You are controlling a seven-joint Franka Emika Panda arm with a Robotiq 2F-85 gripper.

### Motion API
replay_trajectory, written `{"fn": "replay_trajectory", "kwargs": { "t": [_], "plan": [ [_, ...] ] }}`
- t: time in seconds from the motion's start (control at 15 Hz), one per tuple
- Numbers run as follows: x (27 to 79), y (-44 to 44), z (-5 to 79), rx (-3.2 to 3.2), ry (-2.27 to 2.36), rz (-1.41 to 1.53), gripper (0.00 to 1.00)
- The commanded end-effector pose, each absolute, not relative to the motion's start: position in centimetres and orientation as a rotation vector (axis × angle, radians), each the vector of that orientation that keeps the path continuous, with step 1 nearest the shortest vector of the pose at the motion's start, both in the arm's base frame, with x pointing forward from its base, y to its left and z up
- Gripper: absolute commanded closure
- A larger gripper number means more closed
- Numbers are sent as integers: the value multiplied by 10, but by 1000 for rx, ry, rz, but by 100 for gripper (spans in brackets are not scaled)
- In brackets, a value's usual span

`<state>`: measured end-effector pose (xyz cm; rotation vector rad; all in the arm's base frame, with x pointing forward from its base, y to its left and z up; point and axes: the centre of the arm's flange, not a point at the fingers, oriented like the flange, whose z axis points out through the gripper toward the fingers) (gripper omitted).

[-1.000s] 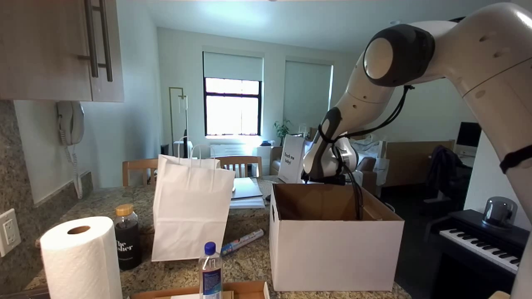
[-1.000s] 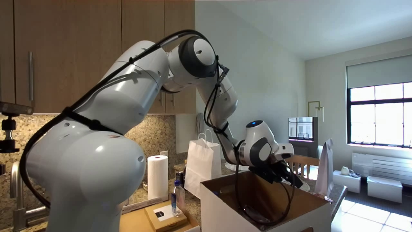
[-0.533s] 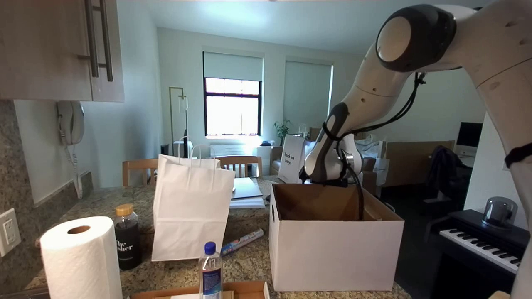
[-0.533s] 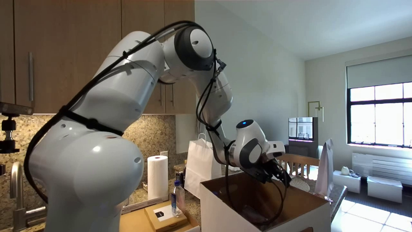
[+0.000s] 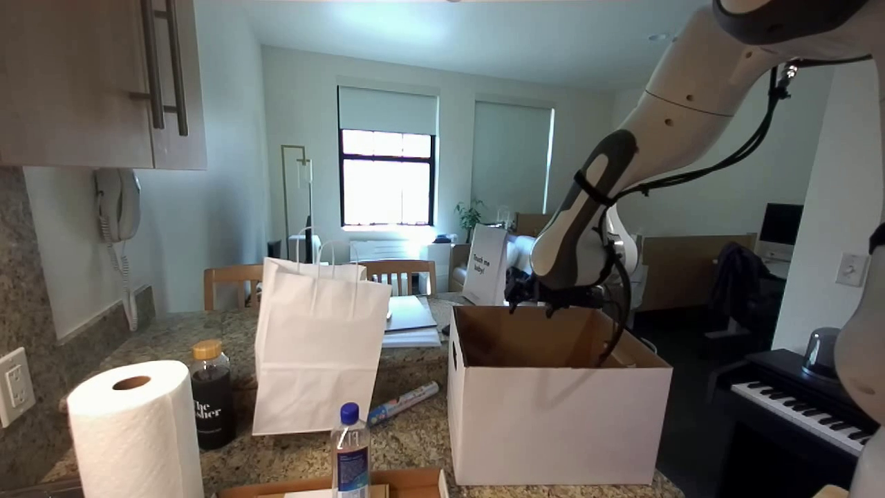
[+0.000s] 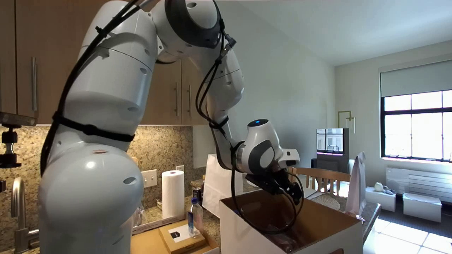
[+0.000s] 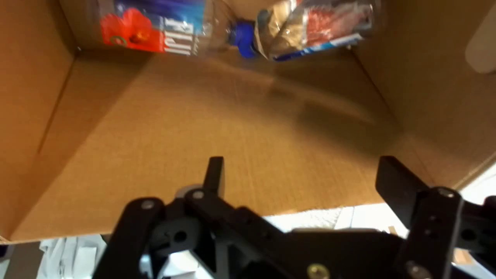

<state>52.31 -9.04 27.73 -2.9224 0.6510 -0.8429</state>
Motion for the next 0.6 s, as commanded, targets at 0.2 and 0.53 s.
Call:
{"fn": "replay_trajectory", "kwargs": {
  "t": [0.2,0.53],
  "plan": [
    [520,-132,219,-3075,735,-321,0],
    [537,-122,178,-3112,700,-127,0]
  ]
}}
